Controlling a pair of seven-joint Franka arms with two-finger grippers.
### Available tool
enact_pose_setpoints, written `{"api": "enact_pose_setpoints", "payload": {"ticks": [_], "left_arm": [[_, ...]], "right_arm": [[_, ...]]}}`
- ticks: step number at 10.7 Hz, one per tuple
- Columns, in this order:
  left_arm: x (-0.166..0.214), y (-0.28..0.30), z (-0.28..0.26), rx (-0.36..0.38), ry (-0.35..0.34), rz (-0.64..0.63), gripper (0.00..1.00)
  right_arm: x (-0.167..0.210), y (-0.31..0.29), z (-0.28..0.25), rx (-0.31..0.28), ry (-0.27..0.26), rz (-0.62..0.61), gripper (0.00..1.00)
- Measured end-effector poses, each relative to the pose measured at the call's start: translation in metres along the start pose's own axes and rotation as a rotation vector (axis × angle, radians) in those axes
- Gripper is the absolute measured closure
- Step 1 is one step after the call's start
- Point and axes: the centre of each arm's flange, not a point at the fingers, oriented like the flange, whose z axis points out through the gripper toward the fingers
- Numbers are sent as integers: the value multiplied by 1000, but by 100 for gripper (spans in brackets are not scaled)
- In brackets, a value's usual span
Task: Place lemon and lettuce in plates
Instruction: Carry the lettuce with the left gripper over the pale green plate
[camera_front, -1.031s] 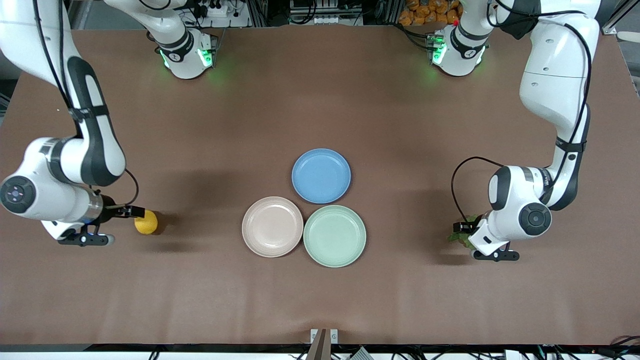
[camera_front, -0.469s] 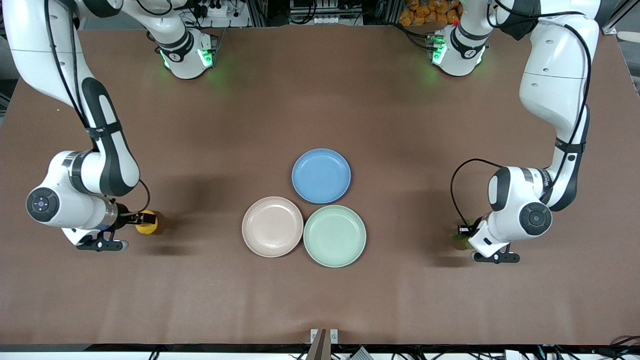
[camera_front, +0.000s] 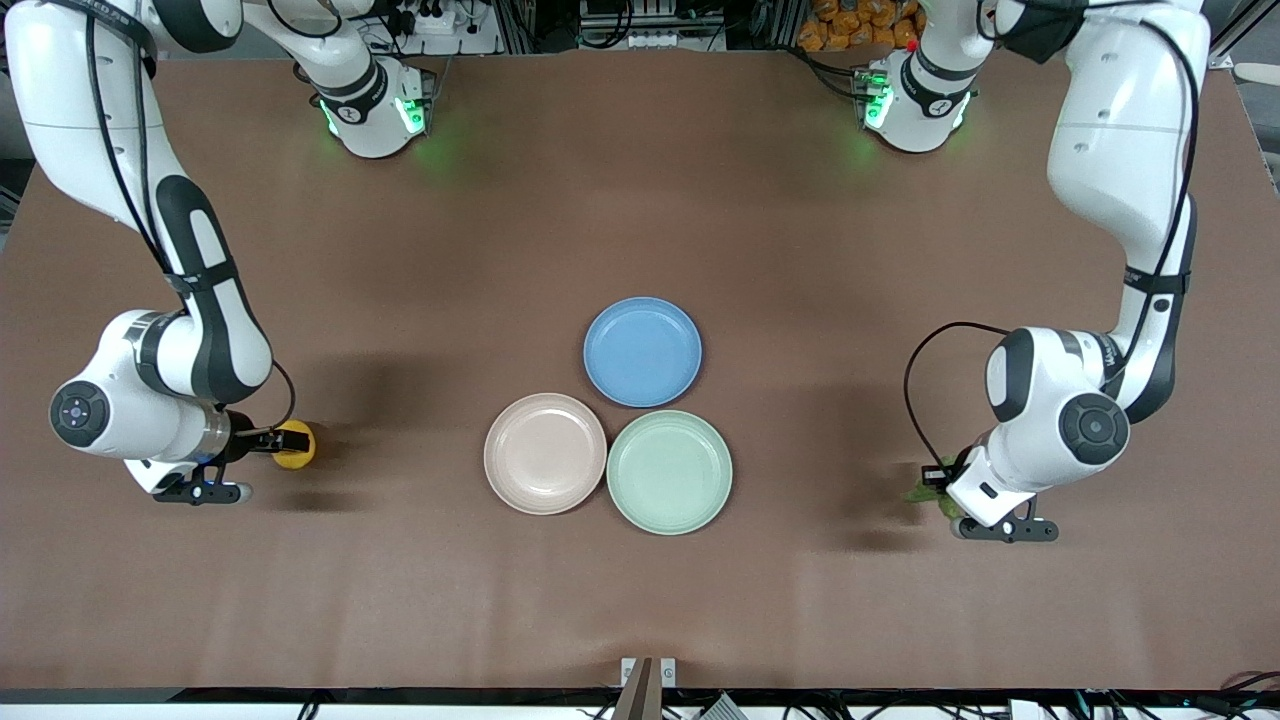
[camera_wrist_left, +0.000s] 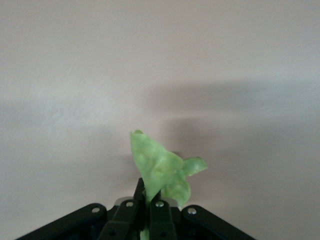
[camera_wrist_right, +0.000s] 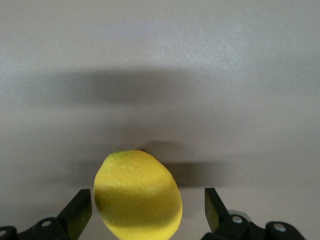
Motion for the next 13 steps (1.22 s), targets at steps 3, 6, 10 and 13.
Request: {"api": "enact_pose_setpoints", "payload": {"ticks": [3,6,10,13], "left_arm": [[-4,91,-50,-90,49,-97,95],[-32,203,-59,-133,51,-174,95],[-47,275,-40,-234,149,-274,95],[-68,323,12,-310,176,-348,95]], "right_arm": [[2,-6,22,-7,40,-9,0],[0,-8,37,-7,38,-12,0],[-3,-8,44,-10,54,-13,4],[-2,-7,41,-11,60,-12,30]]}}
